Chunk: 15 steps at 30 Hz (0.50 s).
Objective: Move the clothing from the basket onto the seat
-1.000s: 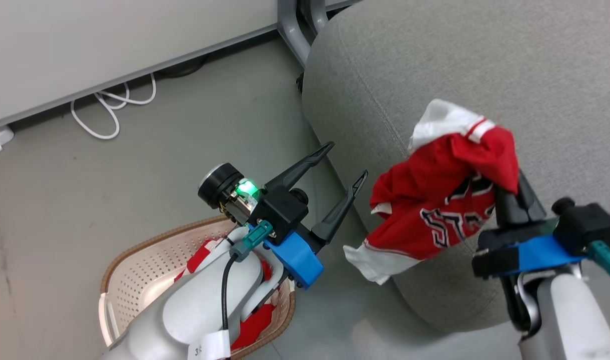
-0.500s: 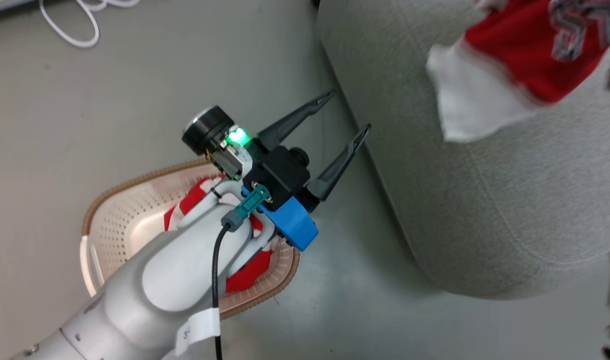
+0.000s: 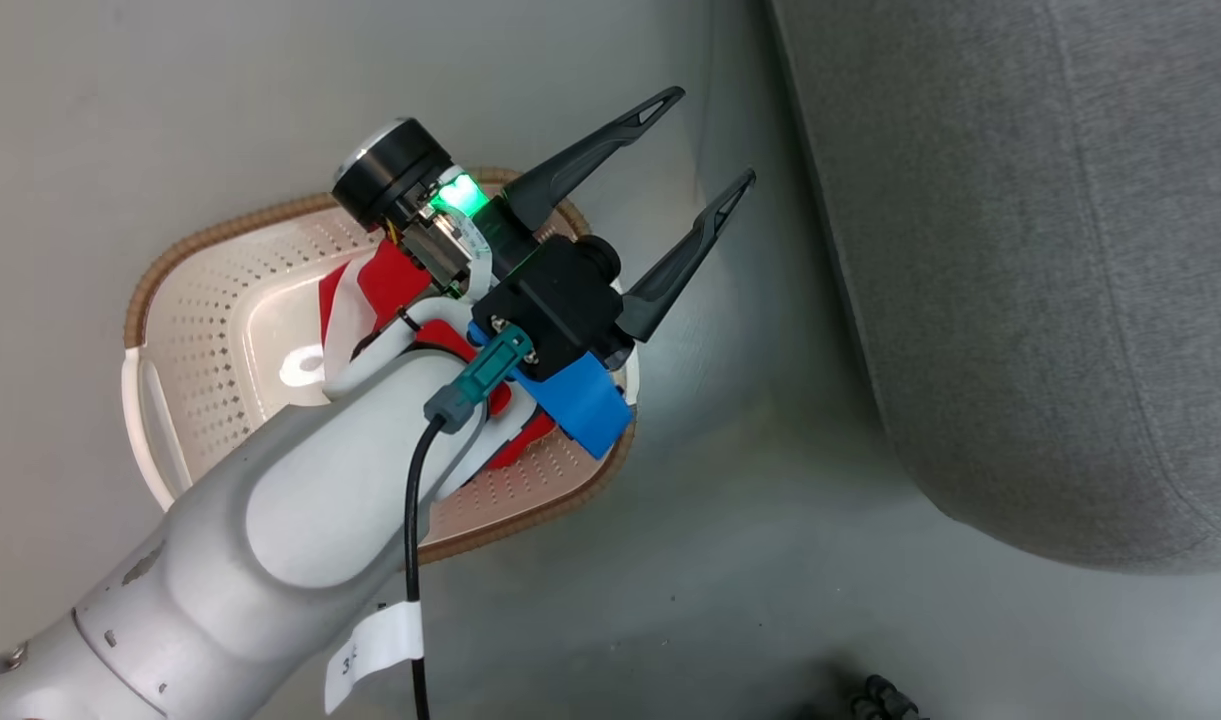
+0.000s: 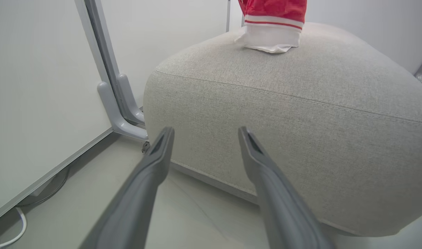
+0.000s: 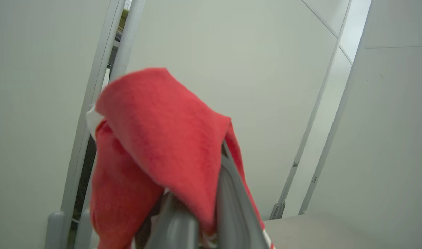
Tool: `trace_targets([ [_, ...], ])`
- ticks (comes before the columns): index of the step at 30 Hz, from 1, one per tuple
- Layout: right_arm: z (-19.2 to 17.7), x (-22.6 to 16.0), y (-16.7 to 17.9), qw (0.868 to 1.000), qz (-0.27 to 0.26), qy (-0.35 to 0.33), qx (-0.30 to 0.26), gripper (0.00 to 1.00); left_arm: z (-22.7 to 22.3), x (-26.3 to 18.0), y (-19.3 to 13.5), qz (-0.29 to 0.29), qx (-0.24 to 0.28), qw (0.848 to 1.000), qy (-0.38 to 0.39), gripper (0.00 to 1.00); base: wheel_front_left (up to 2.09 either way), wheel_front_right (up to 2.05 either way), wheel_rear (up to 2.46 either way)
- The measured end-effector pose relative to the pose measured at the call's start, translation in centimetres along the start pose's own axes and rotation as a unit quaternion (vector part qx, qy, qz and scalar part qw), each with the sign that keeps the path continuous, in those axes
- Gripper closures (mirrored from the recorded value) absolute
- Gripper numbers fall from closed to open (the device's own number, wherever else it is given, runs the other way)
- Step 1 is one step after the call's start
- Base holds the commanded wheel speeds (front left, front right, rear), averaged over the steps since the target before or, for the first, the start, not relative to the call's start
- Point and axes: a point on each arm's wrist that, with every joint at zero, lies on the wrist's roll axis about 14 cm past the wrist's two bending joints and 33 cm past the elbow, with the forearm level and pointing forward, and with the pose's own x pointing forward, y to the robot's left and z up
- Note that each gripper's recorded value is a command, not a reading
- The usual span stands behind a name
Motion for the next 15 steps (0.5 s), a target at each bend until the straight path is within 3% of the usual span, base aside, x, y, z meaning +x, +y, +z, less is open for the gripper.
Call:
trace_targets([
  [5,-7.4,-2.8,1.1,0.995,0.005,0.104,0.003,1.0,-1.5,-0.3,0.6,0.007,-0.008,1.0,0.009,0.0,0.0,0.0,0.0],
  [9,-12.8,-6.6,2.2,0.981,0.008,0.195,0.018,1.0,-1.8,-0.3,0.6,0.006,-0.011,1.0,0.01,0.0,0.0,0.0,0.0],
  [15,-17.9,-11.5,3.5,0.956,0.006,0.289,0.04,1.0,-1.9,-0.3,1.1,0.012,-0.008,1.0,0.01,0.0,0.0,0.0,0.0],
])
